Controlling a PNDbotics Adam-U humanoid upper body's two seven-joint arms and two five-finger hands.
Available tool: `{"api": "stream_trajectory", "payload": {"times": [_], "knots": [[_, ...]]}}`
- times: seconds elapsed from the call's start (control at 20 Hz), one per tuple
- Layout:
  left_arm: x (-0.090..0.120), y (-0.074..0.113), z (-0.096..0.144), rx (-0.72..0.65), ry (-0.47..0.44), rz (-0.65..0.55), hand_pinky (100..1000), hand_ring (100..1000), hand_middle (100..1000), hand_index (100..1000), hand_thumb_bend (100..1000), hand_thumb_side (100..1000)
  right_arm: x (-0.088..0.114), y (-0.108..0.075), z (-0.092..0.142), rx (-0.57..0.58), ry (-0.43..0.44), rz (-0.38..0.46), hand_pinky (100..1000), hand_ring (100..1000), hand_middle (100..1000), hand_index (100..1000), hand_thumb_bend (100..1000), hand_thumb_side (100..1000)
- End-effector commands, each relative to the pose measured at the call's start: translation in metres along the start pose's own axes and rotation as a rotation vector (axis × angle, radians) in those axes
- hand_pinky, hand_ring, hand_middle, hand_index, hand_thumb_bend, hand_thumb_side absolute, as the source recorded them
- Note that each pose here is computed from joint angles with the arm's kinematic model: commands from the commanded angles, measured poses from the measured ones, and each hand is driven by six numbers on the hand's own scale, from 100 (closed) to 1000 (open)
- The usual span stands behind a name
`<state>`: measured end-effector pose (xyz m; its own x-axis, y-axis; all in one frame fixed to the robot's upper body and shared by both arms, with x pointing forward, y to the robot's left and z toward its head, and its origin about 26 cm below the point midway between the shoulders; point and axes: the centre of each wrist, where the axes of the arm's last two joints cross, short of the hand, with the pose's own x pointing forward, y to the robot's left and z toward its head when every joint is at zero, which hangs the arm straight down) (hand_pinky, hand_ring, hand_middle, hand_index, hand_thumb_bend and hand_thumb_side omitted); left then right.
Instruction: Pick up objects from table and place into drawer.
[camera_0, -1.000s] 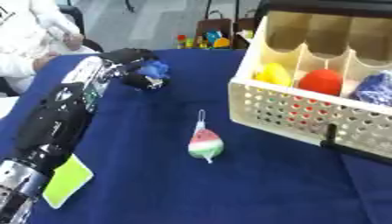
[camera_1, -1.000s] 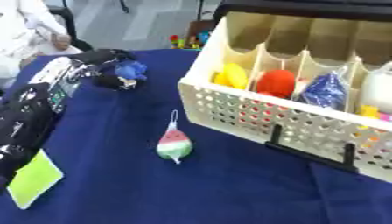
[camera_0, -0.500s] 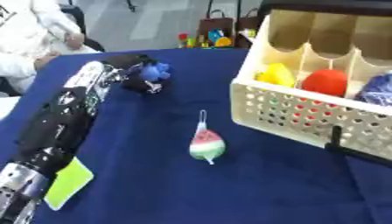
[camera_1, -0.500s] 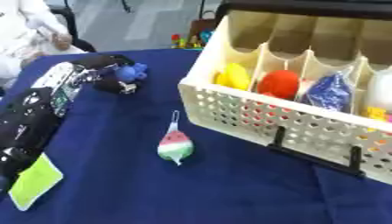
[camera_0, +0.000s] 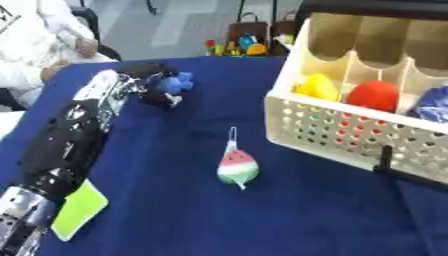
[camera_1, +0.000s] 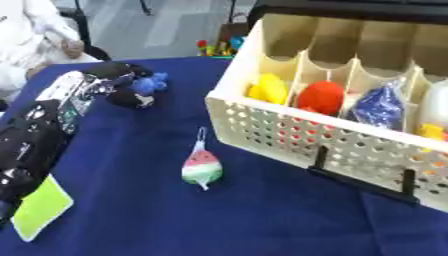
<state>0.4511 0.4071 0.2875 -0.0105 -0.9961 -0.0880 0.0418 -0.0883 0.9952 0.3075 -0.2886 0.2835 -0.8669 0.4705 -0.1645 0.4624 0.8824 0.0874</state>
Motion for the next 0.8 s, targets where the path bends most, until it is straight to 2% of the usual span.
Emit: {"api": "stream_trajectory", "payload": {"times": [0.05, 0.1, 0.25, 0.5, 0.55, 0.8], "knots": [[-0.0074, 0.0167, 0.0058, 0.066, 0.022, -0.001, 635, 830, 787, 925, 165, 627, 0.0010, -0.0007, -0.0062, -0.017, -0.038, -0.007, 565, 550, 509, 719, 100, 624], [-0.0075, 0.0162, 0.0057, 0.071, 0.028, -0.004, 632, 828, 787, 924, 161, 616, 0.0010, -0.0006, -0.0064, -0.018, -0.039, -0.007, 565, 550, 510, 719, 100, 623], [-0.0073, 0.0138, 0.0051, 0.072, 0.045, -0.016, 589, 800, 757, 895, 162, 509, 0.0009, -0.0007, -0.0068, -0.022, -0.041, -0.006, 565, 551, 512, 719, 100, 622], [-0.0063, 0.0121, 0.0042, 0.066, 0.057, -0.035, 578, 789, 743, 884, 164, 495, 0.0009, -0.0006, -0.0069, -0.026, -0.043, -0.006, 565, 551, 512, 719, 100, 622], [-0.0056, 0.0130, 0.0039, 0.072, 0.058, -0.033, 517, 737, 671, 839, 129, 472, 0.0009, -0.0007, -0.0068, -0.027, -0.042, -0.005, 566, 551, 515, 719, 100, 623], [-0.0016, 0.0138, 0.0018, 0.107, 0.059, -0.021, 465, 664, 589, 775, 106, 451, 0.0010, -0.0007, -0.0062, -0.032, -0.038, -0.004, 566, 551, 515, 719, 100, 623]]}}
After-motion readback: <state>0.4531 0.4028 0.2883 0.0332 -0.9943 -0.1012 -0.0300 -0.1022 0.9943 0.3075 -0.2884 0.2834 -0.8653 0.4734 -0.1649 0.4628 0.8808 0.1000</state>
